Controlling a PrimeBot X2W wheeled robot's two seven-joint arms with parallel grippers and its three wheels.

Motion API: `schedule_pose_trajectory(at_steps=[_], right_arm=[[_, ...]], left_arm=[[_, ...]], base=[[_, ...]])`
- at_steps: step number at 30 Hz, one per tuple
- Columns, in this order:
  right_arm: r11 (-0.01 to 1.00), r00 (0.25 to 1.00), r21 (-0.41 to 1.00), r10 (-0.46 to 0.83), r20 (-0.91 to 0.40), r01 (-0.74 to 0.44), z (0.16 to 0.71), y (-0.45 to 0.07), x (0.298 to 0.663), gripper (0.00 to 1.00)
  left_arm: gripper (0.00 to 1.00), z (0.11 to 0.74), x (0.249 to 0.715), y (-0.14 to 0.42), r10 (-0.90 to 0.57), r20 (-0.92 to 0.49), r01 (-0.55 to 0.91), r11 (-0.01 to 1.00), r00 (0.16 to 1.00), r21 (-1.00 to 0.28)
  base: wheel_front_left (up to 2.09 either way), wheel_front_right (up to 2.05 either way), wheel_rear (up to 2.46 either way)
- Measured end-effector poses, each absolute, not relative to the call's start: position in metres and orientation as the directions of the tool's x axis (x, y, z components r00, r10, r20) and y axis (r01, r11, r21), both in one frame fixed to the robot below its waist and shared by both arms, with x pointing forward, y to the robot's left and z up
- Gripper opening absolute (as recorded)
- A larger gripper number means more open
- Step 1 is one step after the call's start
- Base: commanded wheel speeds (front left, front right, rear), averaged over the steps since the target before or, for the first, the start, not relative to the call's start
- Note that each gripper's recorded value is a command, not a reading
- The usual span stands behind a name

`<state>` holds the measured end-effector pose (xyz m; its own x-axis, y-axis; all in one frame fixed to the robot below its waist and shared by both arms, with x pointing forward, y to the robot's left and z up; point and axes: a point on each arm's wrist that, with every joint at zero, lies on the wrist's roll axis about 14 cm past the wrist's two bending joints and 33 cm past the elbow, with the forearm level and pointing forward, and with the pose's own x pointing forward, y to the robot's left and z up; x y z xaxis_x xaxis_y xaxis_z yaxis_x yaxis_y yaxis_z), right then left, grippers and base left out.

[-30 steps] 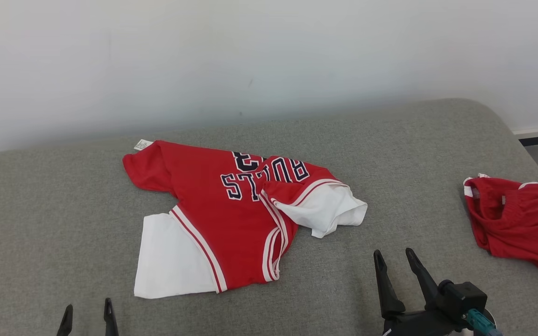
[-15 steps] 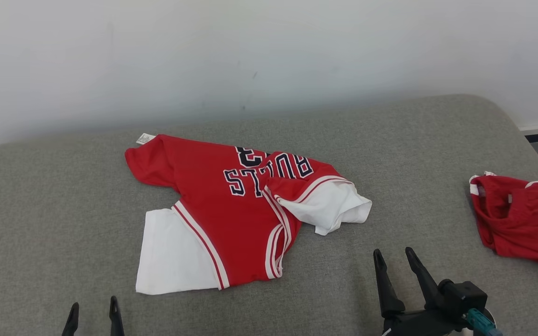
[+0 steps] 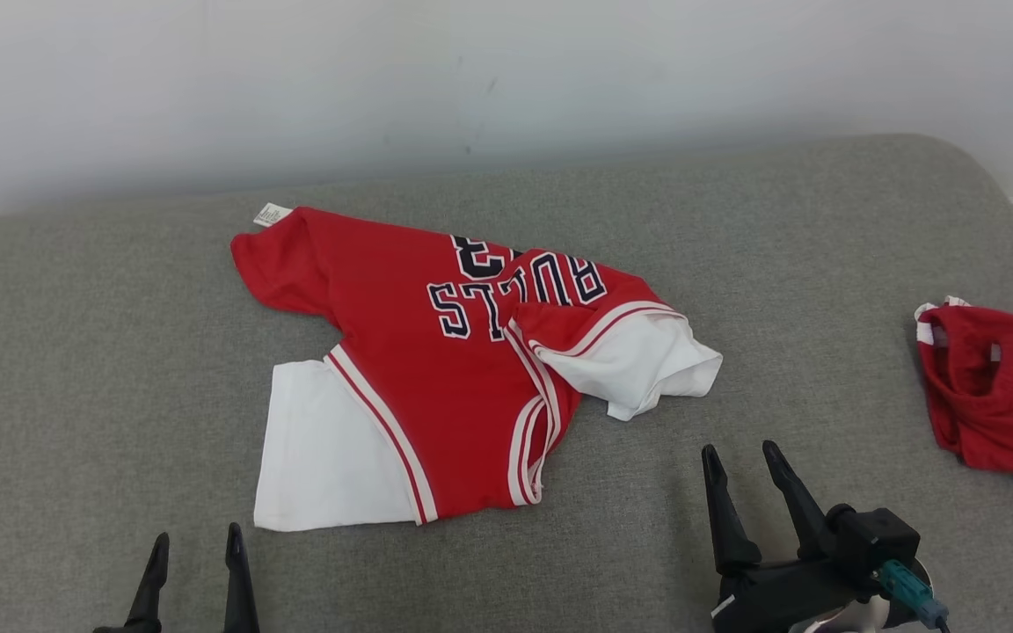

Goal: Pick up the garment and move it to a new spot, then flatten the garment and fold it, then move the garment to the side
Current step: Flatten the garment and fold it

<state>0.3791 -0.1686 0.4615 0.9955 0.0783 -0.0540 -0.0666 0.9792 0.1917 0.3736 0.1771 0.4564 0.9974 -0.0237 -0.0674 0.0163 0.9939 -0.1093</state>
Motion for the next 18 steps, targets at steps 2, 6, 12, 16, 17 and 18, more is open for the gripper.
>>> schedule_pose_trajectory(at_steps=[2, 6, 12, 16, 17, 18], right_arm=[[0.979, 0.995, 0.191, 0.084, -0.060, -0.071, 0.459, -0.167, 0.384, 1.00], [0.978, 0.992, 0.191, 0.102, -0.073, -0.086, 0.454, -0.161, 0.395, 1.00], [0.975, 0.986, 0.194, 0.133, -0.096, -0.113, 0.443, -0.151, 0.410, 1.00], [0.973, 0.982, 0.194, 0.151, -0.110, -0.128, 0.435, -0.145, 0.421, 1.00], [0.972, 0.981, 0.195, 0.154, -0.115, -0.130, 0.433, -0.143, 0.423, 1.00], [0.972, 0.980, 0.196, 0.157, -0.118, -0.132, 0.431, -0.142, 0.426, 1.00]], left_arm=[[1.00, 0.454, 0.377, 0.176, -0.024, -0.072, 0.016, 0.994, 0.997, -0.111], [1.00, 0.449, 0.385, 0.173, -0.031, -0.085, 0.021, 0.993, 0.996, -0.119], [1.00, 0.439, 0.393, 0.172, -0.033, -0.110, 0.020, 0.992, 0.993, -0.123], [1.00, 0.432, 0.398, 0.170, -0.041, -0.126, 0.025, 0.992, 0.991, -0.126], [1.00, 0.430, 0.399, 0.169, -0.042, -0.130, 0.025, 0.992, 0.991, -0.127], [1.00, 0.429, 0.401, 0.170, -0.041, -0.132, 0.024, 0.992, 0.990, -0.127]], base=[[0.00, 0.00, 0.00], [0.00, 0.00, 0.00], [0.00, 0.00, 0.00], [0.00, 0.00, 0.00], [0.00, 0.00, 0.00], [0.00, 0.00, 0.00]])
